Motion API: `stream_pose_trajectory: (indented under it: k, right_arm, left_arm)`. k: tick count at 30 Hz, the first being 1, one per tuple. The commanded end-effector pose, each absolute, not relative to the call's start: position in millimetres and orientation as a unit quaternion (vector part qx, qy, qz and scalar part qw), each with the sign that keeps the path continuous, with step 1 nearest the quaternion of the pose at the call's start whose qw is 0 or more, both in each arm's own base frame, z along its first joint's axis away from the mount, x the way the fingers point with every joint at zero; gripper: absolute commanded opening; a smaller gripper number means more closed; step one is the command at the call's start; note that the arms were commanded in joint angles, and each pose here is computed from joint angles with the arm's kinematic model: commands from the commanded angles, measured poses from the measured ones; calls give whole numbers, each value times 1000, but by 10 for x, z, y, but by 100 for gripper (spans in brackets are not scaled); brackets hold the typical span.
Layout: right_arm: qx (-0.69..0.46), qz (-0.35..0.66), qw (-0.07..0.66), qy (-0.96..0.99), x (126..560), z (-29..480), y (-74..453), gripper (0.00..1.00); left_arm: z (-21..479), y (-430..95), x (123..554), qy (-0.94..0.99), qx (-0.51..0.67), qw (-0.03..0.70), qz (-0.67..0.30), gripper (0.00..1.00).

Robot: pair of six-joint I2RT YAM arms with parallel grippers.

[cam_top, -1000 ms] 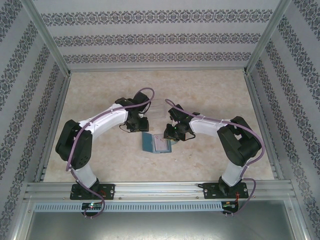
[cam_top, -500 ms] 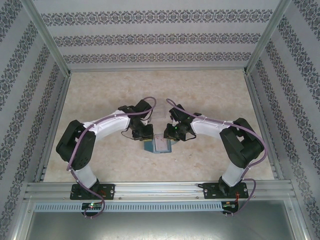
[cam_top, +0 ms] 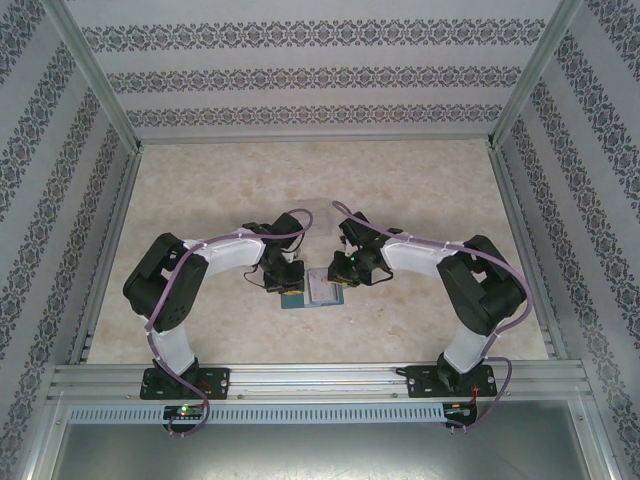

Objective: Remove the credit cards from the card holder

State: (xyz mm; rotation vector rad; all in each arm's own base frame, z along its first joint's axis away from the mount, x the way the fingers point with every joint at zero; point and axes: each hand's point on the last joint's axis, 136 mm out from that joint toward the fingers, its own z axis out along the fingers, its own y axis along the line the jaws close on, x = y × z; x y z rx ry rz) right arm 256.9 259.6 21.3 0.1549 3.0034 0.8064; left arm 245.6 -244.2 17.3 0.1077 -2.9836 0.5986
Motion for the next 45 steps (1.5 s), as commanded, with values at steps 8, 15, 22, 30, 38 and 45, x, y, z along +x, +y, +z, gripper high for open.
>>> stream_pose_trajectory:
  k: [8,15,22,30,38,45]
  right_arm:
    - [47,242,-1,969,2471,74,2530,22]
    - [44,267,24,962,2535,356,2592,23]
    - [25,283,29,958,2558,524,2665,25]
    - [23,278,21,960,2569,459,2677,27]
    - [21,283,7,959,2579,342,2737,28]
    - [21,280,-2,960,2556,267,2749,29]
  left_arm:
    - [-47,-2231,2430,-990,27,51,128,11]
    - [440,-2523,2708,-969,43,-24,242,11]
    - [555,-2704,2714,-951,50,-19,304,15]
    - [623,-2707,2769,-941,69,-34,330,15]
    - [560,-2803,2800,-923,84,-21,374,15]
    - [466,-2823,2775,-920,90,-6,382,15]
